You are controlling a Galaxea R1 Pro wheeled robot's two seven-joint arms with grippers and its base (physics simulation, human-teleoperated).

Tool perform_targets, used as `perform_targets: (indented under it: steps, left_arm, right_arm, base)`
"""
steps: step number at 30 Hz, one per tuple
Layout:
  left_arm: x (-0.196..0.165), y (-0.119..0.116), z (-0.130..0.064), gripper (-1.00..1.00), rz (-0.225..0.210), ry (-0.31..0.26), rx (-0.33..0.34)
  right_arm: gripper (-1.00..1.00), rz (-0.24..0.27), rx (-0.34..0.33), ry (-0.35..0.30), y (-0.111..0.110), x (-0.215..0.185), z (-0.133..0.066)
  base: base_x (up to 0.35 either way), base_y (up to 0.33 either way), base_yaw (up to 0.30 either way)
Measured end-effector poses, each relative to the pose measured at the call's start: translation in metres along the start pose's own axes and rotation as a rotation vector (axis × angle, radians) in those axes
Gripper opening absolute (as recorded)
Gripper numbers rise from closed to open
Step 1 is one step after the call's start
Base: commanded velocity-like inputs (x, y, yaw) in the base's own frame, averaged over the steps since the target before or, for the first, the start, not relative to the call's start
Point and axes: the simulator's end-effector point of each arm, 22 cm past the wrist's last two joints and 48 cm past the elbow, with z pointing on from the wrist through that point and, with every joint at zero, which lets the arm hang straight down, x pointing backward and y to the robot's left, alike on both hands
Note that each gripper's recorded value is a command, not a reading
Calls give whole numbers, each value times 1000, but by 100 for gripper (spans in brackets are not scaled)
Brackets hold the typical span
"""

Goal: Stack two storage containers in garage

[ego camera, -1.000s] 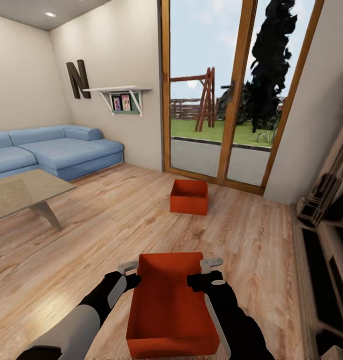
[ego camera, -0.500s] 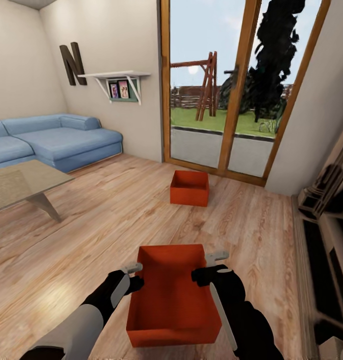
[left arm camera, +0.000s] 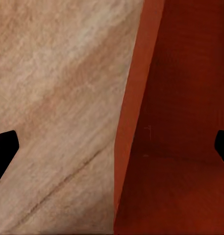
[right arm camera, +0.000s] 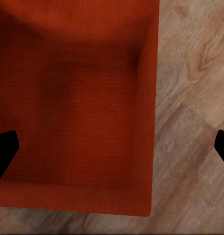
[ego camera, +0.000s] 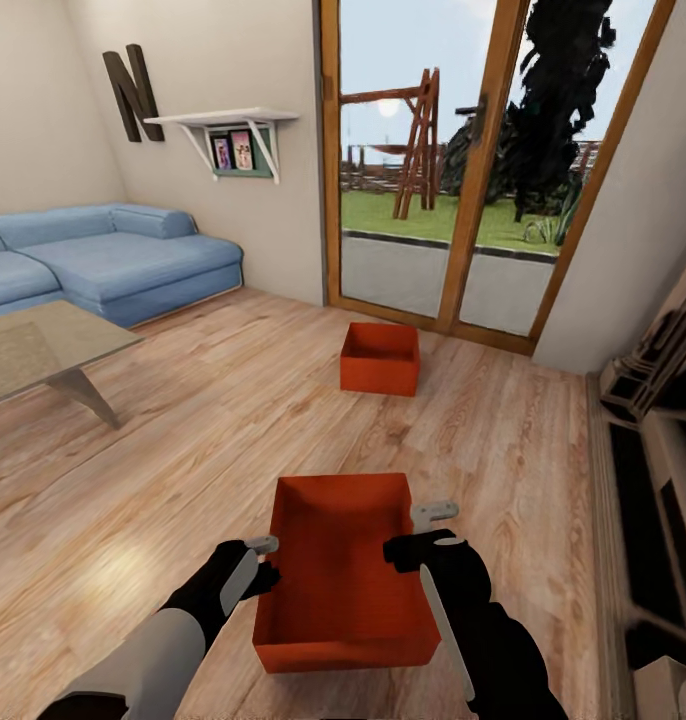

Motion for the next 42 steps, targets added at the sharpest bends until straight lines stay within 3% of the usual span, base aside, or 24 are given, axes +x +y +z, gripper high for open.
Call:
perform_targets:
  steps: [23, 42]
  left_arm:
    - [33, 2, 39, 100, 1, 83, -21]
    - [50, 1, 71, 100, -18, 93, -14]
  right_arm:
    - [100, 2, -8, 96, 3, 37, 36]
    - [100, 36, 4, 177, -8, 71, 62]
  base:
    - [0, 0, 0]
    - [0, 0, 0]
